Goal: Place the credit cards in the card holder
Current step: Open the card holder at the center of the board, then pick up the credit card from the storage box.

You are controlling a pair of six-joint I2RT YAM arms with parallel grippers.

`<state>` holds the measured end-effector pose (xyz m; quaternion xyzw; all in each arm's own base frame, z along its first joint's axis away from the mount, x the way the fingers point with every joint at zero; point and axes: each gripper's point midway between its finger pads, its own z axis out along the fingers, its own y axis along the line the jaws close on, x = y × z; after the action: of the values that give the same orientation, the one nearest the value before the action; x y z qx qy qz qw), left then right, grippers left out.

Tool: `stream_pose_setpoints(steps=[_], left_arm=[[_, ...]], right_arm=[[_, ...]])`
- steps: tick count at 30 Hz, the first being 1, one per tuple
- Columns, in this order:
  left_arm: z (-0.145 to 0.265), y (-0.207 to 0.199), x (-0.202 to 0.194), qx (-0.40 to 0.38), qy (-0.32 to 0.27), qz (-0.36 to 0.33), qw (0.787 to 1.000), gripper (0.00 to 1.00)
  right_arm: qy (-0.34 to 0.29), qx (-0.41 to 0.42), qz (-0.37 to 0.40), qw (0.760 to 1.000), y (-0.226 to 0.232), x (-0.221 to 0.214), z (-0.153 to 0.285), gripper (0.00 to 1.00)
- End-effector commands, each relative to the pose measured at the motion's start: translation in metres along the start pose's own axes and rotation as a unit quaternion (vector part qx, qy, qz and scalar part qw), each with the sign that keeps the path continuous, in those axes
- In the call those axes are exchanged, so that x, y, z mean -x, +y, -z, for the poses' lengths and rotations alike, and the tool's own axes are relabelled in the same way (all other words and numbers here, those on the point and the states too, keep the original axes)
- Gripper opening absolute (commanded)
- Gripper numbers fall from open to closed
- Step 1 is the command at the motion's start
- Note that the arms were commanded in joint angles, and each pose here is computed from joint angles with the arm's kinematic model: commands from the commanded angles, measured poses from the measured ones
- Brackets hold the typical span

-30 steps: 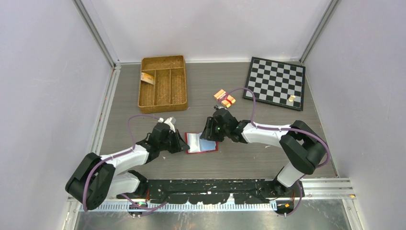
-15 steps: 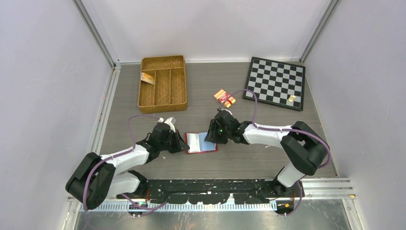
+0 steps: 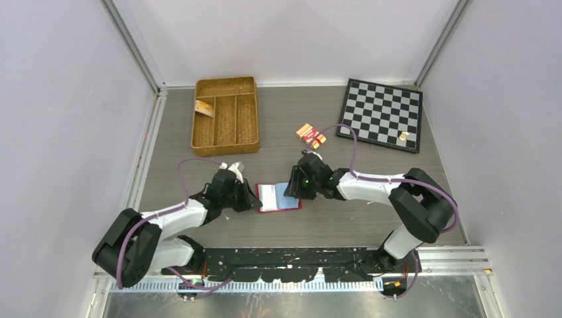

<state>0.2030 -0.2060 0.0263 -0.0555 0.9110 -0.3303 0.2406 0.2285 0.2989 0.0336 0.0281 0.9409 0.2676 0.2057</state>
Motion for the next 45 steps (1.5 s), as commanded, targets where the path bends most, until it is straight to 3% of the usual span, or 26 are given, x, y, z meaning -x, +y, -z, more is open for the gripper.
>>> stream_pose_setpoints(steps=[1,15,35,38,45], left_arm=[[-0.002,-0.004,0.012,0.0,-0.014,-0.018,1.0,0.0],[-0.014,-0.006,0.012,-0.012,-0.004,-0.039,0.999,0.0],[-0.033,-0.013,0.016,-0.043,0.006,-0.052,0.998,0.0],[-0.034,-0.01,0.017,-0.037,0.007,-0.051,0.998,0.01],[-0.024,-0.009,0.024,-0.021,-0.004,-0.06,0.998,0.38]], right_arm=[[0.003,0.015,-0.002,1.0,0.001,-0.003,-0.004,0.49],[0.018,0.181,-0.035,0.983,0.06,-0.006,-0.001,0.48],[-0.006,0.254,-0.003,0.967,0.107,0.021,0.006,0.51],[-0.017,0.234,0.002,0.972,0.104,0.026,0.009,0.51],[-0.05,0.159,0.027,0.986,0.077,0.036,0.016,0.54]])
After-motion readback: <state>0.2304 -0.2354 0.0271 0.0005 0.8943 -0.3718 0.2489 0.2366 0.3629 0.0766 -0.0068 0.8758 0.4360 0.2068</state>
